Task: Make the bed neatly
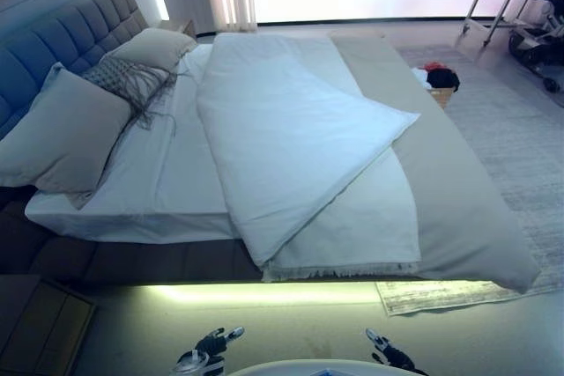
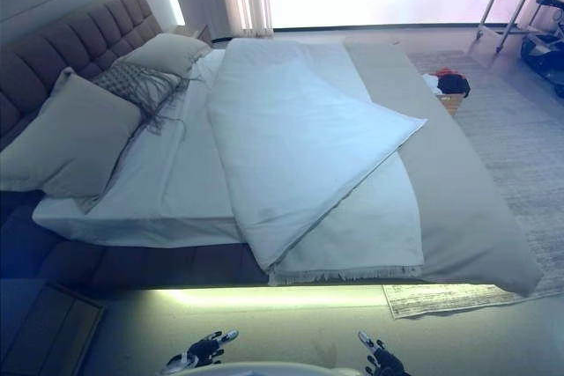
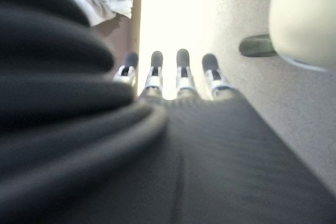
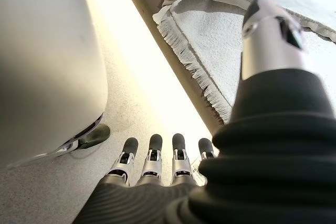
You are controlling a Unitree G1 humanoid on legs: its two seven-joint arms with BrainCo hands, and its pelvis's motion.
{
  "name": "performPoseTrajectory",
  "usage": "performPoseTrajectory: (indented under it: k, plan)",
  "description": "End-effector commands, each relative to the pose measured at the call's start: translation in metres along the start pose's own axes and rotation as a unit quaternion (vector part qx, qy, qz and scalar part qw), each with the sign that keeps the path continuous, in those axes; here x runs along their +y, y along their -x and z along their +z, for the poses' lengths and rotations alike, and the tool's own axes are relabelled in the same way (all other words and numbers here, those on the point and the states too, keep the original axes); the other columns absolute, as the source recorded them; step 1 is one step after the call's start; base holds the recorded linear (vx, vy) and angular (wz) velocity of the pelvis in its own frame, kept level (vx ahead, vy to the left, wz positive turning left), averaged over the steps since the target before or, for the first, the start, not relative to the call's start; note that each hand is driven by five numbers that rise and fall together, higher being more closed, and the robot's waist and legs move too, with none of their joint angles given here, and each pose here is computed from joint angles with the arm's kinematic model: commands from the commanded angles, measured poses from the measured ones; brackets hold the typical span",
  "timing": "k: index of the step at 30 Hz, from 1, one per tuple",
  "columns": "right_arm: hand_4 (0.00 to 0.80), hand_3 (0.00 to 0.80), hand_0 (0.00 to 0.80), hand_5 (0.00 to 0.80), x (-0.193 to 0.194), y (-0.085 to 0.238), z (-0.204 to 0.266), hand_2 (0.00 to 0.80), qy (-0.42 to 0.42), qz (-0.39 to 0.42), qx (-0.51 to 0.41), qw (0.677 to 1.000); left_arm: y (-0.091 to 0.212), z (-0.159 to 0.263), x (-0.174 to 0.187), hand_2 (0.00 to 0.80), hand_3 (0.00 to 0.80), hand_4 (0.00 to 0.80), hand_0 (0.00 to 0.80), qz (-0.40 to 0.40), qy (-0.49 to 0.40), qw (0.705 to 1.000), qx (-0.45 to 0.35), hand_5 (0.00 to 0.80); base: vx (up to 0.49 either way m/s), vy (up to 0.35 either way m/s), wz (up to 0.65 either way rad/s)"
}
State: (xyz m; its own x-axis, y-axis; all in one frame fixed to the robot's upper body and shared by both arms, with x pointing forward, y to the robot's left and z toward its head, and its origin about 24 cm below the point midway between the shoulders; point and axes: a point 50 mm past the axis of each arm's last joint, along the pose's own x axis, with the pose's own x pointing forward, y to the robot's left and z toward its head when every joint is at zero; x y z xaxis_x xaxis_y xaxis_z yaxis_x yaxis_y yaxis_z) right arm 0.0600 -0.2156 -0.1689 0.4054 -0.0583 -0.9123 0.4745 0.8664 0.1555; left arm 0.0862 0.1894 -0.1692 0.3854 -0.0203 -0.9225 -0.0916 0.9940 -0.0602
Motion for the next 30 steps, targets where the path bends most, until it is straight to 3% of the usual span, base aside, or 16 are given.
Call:
performPoseTrajectory:
  k: [1,10,16,18,23,30]
  plan:
    - [0.000,0.000,0.000,0.000,0.027,-0.009,0.010,0.000,0.011,0.033,0.010,0.999,-0.005,0.011,-0.016,0.000,0.000,0.000,0.000,-0.021,0.004,1.000,-0.001,0.000,0.000,0.000,0.00]
    - [0.000,0.000,0.000,0.000,0.028,-0.009,0.010,0.000,0.010,0.034,0.012,0.999,-0.005,0.009,-0.014,0.000,0.000,0.000,0.000,-0.012,0.018,1.000,0.010,0.000,0.004,-0.001,0.00]
    - [0.000,0.000,0.000,0.000,0.023,-0.009,0.017,0.000,-0.003,0.038,-0.002,0.999,-0.003,0.012,-0.001,0.000,0.000,0.000,0.000,0.003,0.099,0.995,-0.010,0.000,0.030,-0.004,0.00]
    - [0.000,0.000,0.000,0.000,0.017,-0.008,0.027,0.000,-0.029,0.046,-0.019,0.998,-0.001,0.018,0.013,0.000,0.000,0.000,0.000,0.004,0.141,0.990,-0.029,0.000,0.035,-0.017,0.00]
    - [0.000,0.000,0.000,0.000,0.010,-0.007,0.052,0.000,-0.112,0.065,-0.088,0.988,0.004,0.022,0.037,0.000,0.000,0.000,0.000,0.002,0.334,0.940,-0.071,0.000,0.029,-0.043,0.01]
    - [0.000,0.000,0.000,0.000,0.013,-0.008,0.074,0.000,-0.058,0.053,-0.118,0.990,0.005,0.017,0.041,0.000,0.000,0.000,0.000,0.031,0.298,0.952,-0.065,0.000,-0.003,-0.054,0.07]
